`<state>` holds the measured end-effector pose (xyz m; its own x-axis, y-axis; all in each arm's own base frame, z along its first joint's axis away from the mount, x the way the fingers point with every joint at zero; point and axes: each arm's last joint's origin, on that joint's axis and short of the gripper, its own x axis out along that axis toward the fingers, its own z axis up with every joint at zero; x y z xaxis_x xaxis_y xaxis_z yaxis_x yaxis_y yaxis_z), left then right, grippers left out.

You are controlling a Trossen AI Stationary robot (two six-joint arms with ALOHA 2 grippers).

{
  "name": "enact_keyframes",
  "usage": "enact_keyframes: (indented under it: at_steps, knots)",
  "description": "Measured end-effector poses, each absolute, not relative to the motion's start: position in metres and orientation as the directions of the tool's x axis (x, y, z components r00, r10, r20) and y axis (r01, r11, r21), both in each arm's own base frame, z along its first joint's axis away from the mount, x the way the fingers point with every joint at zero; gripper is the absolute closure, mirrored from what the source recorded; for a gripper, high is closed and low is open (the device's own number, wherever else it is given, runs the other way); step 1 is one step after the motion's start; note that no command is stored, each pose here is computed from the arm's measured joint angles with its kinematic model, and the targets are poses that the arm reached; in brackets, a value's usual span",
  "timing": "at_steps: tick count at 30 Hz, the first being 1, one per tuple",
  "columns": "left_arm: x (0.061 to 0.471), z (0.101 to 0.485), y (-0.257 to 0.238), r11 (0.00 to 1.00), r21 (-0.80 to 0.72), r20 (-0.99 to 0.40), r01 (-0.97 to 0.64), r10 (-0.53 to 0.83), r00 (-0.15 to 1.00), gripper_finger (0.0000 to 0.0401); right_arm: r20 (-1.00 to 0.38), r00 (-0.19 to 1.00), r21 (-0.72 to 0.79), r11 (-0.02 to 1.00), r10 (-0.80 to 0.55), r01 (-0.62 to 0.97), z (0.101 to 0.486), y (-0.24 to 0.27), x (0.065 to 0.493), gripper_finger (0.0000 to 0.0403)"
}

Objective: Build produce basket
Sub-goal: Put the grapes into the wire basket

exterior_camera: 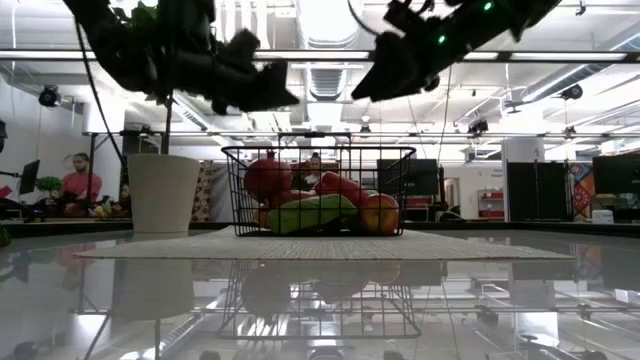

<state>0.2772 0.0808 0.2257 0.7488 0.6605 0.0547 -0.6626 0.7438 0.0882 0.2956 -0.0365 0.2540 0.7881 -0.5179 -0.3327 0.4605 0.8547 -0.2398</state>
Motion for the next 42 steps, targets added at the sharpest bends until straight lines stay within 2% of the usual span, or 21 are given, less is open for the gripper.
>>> enact_keyframes:
  at_steps: [6, 14, 17, 20, 23, 25, 27, 30, 33, 36, 42]
  knots:
    - [0.269, 0.252, 0.039, 0.84, 0.06, 0.102, -0.539, 0.532, 0.841, 0.0285, -0.351, 0.827, -0.247, 0.896, -0.438, 0.37, 0.261, -0.01, 0.284, 0.0051]
    - [0.257, 0.262, -0.045, 0.975, 0.015, 0.086, -0.223, 0.221, 0.971, 0.0285, -0.366, 0.868, -0.274, 0.93, -0.336, 0.245, 0.254, 0.024, 0.281, 0.0051]
    - [0.25, 0.26, -0.071, 0.988, -0.102, -0.018, -0.112, 0.111, 0.994, 0.0285, -0.37, 0.872, -0.286, 0.933, -0.32, 0.221, 0.252, 0.03, 0.281, 0.0051]
    - [0.242, 0.254, -0.089, 0.952, -0.286, -0.219, -0.111, 0.048, 0.975, 0.0285, -0.373, 0.873, -0.29, 0.933, -0.315, 0.213, 0.251, 0.031, 0.28, 0.0051]
    - [0.229, 0.243, -0.1, 0.873, -0.394, -0.518, -0.288, 0.048, 0.854, 0.0285, -0.38, 0.869, -0.294, 0.932, -0.316, 0.211, 0.248, 0.031, 0.28, 0.0051]
    - [0.219, 0.236, -0.104, 0.806, -0.367, -0.702, -0.464, 0.087, 0.707, 0.0285, -0.383, 0.868, -0.295, 0.932, -0.317, 0.211, 0.247, 0.031, 0.279, 0.0051]
    - [0.207, 0.229, -0.105, 0.756, -0.275, -0.851, -0.594, 0.097, 0.516, 0.0285, -0.386, 0.866, -0.296, 0.932, -0.317, 0.209, 0.246, 0.03, 0.279, 0.0051]
    - [0.195, 0.219, -0.107, 0.733, -0.142, -0.975, -0.665, 0.011, 0.22, 0.0285, -0.391, 0.864, -0.298, 0.932, -0.318, 0.208, 0.244, 0.03, 0.278, 0.0051]
    - [0.185, 0.207, -0.108, 0.751, -0.074, -0.995, -0.656, -0.097, 0.001, 0.0285, -0.391, 0.864, -0.298, 0.932, -0.318, 0.208, 0.244, 0.03, 0.278, 0.0051]
    - [0.183, 0.198, -0.109, 0.808, -0.061, -0.988, -0.587, -0.133, -0.08, 0.0285, -0.39, 0.864, -0.298, 0.932, -0.318, 0.208, 0.244, 0.03, 0.278, 0.0051]
    - [0.19, 0.199, -0.116, 0.851, -0.085, -0.984, -0.518, -0.155, -0.093, 0.0285, -0.391, 0.864, -0.295, 0.932, -0.318, 0.209, 0.244, 0.03, 0.278, 0.0051]
